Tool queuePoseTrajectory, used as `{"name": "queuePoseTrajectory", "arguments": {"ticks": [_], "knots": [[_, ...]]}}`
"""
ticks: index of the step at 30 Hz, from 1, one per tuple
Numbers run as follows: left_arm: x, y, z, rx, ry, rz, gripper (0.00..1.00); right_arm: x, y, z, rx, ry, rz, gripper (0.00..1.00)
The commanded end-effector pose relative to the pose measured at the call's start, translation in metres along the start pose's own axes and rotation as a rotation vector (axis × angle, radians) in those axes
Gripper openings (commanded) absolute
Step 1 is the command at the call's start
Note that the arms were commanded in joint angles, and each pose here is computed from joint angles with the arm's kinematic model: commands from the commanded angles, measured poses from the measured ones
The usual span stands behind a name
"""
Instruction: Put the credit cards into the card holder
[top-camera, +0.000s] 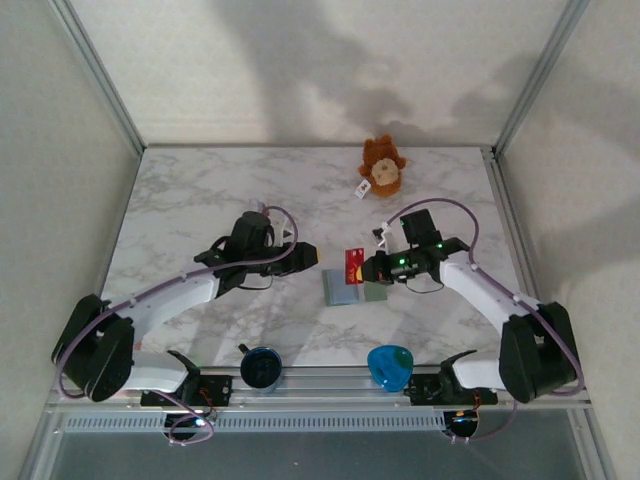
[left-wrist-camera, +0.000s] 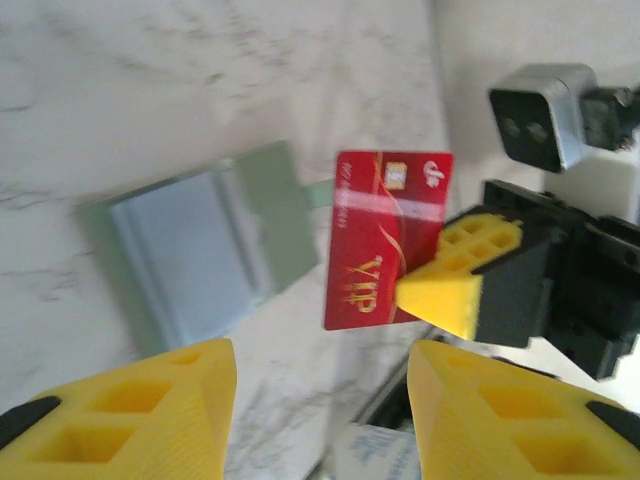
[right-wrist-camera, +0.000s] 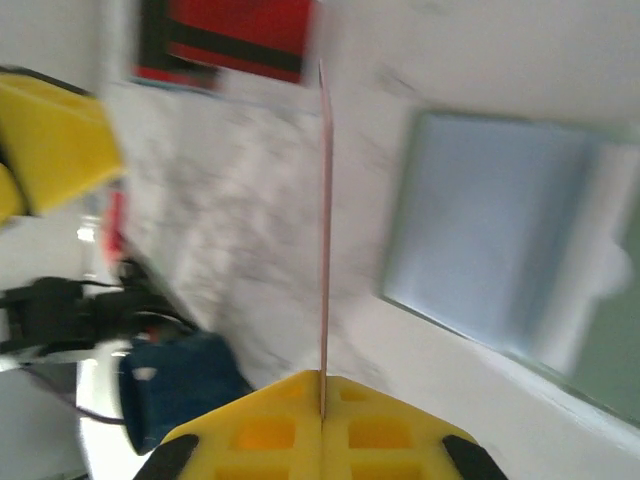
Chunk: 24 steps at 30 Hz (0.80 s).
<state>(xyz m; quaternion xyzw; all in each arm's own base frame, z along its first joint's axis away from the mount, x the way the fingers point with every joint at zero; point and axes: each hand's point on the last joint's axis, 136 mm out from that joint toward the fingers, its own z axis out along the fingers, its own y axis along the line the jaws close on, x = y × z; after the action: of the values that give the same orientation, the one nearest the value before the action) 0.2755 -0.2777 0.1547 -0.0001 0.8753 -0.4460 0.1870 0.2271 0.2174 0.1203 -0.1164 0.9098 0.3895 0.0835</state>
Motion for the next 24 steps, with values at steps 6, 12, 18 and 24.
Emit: {"name": "queuePoseTrajectory", "arguments": {"ticks": [6, 12, 18, 24], "knots": [[0.018, 0.033, 0.031, -0.206, 0.074, 0.033, 0.48, 0.014, -0.037, 0.018, 0.123, 0.182, -0.018, 0.00], [0.034, 0.036, 0.052, -0.230, 0.132, 0.050, 0.46, 0.000, -0.046, 0.024, 0.095, 0.235, -0.005, 0.00], [0.033, 0.055, 0.067, -0.307, 0.149, 0.035, 0.46, -0.005, -0.058, 0.027, 0.051, 0.262, 0.038, 0.00], [0.034, 0.058, 0.083, -0.304, 0.166, 0.009, 0.43, 0.000, -0.062, 0.032, -0.014, 0.282, 0.066, 0.00]]}}
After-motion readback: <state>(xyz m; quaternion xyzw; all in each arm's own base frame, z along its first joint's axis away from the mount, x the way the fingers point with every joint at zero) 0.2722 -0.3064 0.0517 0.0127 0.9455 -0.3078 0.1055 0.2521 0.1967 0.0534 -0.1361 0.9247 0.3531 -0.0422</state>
